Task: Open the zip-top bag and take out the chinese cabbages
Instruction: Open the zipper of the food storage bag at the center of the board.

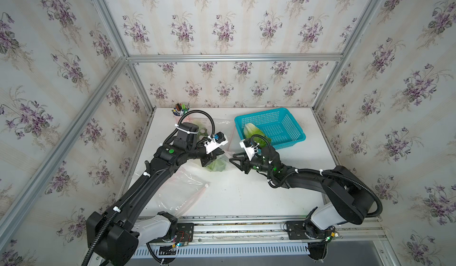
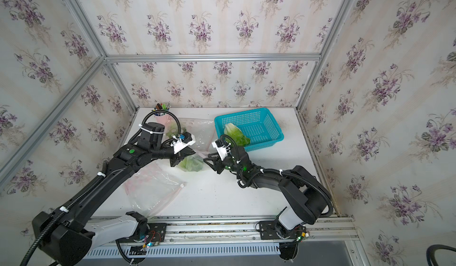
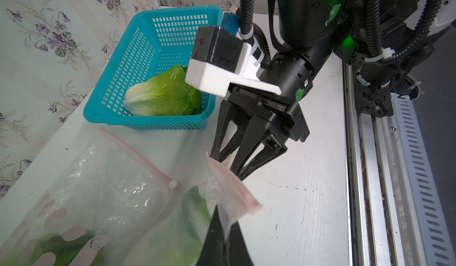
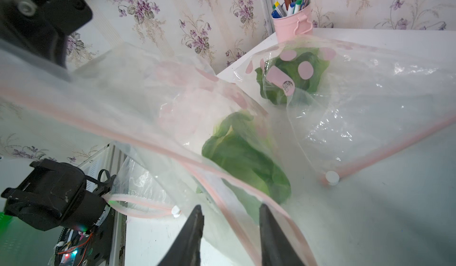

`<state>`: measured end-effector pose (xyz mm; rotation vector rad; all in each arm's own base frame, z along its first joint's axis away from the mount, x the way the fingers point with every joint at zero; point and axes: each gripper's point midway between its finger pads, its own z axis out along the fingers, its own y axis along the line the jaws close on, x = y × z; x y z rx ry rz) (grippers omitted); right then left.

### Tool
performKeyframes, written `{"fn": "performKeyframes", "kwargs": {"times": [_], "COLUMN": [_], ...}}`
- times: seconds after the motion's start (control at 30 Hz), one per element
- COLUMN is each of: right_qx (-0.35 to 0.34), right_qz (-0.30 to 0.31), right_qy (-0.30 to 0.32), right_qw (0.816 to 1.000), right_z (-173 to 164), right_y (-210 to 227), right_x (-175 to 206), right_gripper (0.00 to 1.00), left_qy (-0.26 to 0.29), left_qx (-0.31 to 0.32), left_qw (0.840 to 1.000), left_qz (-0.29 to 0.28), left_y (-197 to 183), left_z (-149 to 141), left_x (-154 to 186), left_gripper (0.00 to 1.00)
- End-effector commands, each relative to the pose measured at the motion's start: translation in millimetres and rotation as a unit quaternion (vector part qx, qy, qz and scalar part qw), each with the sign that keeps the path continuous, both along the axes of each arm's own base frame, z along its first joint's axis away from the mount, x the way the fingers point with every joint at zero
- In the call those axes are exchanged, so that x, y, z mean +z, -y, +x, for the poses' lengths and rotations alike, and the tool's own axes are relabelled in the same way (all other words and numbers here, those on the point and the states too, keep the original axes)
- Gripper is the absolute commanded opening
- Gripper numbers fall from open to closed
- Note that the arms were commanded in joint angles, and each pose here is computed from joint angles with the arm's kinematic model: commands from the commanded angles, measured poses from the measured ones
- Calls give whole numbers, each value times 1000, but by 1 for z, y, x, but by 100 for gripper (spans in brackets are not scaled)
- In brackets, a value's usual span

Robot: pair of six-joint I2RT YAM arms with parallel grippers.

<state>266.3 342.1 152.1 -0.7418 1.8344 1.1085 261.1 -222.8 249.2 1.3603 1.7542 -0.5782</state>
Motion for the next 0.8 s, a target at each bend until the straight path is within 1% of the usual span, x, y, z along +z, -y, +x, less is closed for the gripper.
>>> {"fn": "performKeyframes", "kwargs": {"times": [0.0,0.03,0.13,0.2,0.37,0.53,0.6,0.67,0.7,0.77], "right_qx": [-3,-4,2,12,43,62,64,49,40,15], "right_qz": [3,8,14,11,9,22,25,23,20,10], "right_qy": [-7,-8,-14,-21,-40,-58,-62,-62,-61,-55], "right_qw": [1000,1000,1000,1000,998,996,996,997,997,998], "right_z": [0,-1,-3,-5,-17,-27,-29,-26,-23,-14], "right_y": [0,0,0,-2,-6,-6,-6,-3,-2,1], "right_x": [-4,-4,-4,-7,-17,-20,-21,-23,-24,-26], "right_gripper": [34,33,23,22,36,42,48,53,57,64], "left_qy": [10,10,10,9,4,5,6,5,4,4], "left_qx": [-14,-14,-14,-13,-14,-12,-11,-11,-11,-9], "left_qw": [1000,1000,1000,1000,1000,1000,1000,1000,1000,1000], "left_qz": [-6,-6,-4,-3,3,10,11,10,11,11], "left_y": [4,4,4,5,7,9,9,9,9,9], "left_z": [-3,-3,-3,-4,-7,-7,-7,-7,-7,-7], "left_x": [2,2,1,0,-5,-7,-7,-7,-7,-7], "left_gripper": [0,0,0,0,0,5,10,15,21,37]}}
